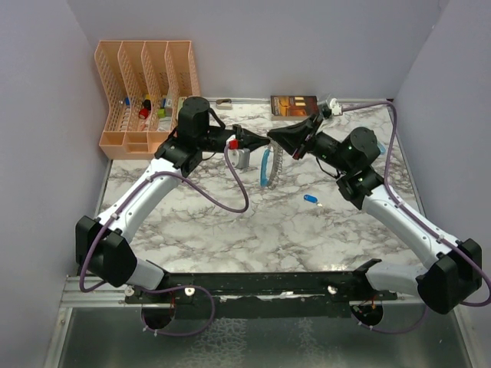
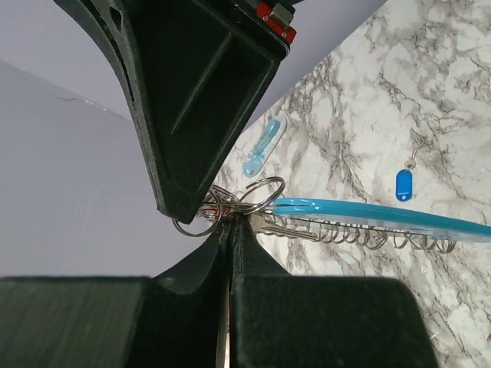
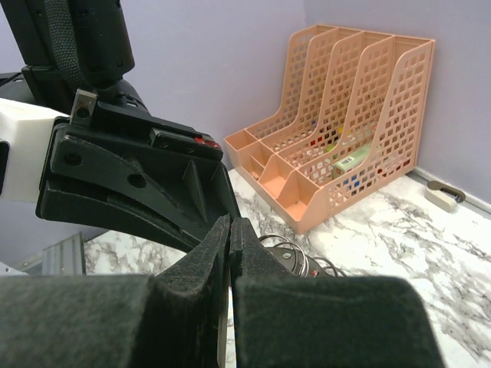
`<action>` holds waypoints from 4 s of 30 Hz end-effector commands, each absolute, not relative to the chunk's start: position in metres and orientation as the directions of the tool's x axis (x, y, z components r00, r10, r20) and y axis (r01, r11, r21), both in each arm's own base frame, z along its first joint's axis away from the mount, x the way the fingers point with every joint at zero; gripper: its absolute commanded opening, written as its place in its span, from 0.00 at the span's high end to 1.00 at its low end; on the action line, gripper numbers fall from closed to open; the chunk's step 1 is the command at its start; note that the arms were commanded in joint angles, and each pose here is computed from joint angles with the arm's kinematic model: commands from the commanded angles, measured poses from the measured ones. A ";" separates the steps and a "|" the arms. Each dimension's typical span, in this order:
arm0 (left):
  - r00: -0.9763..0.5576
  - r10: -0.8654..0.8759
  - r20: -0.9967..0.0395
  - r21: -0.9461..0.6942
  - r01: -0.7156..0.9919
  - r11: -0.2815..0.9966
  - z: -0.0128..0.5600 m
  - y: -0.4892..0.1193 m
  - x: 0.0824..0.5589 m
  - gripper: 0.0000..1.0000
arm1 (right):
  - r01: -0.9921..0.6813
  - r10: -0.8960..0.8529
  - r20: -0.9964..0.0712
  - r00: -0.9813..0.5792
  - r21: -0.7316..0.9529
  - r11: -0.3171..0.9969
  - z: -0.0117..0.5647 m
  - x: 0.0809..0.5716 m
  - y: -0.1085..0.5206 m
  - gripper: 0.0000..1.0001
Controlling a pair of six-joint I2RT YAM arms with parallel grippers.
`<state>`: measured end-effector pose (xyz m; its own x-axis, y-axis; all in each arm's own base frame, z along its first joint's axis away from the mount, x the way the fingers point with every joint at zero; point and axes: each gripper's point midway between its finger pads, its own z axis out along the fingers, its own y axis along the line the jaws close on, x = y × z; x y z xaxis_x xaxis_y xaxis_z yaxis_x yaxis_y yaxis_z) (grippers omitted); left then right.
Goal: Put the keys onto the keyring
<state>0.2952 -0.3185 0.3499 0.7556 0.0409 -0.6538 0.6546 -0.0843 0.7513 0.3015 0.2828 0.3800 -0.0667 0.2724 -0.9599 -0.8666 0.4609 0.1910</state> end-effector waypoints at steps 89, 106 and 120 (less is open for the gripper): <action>0.251 -0.124 -0.960 0.274 0.933 -0.235 0.370 -0.319 0.271 0.79 | -0.913 0.245 -0.969 -0.016 0.114 0.391 0.399 0.275 0.283 0.99; 0.246 -0.122 -0.962 0.269 0.931 -0.245 0.371 -0.319 0.271 1.00 | -0.911 0.249 -0.968 -0.038 0.136 0.389 0.395 0.274 0.283 0.99; 0.356 0.052 -0.933 0.345 0.926 -0.151 0.343 -0.289 0.311 1.00 | -0.842 0.101 -0.995 -0.008 0.061 0.535 0.407 0.271 0.252 0.50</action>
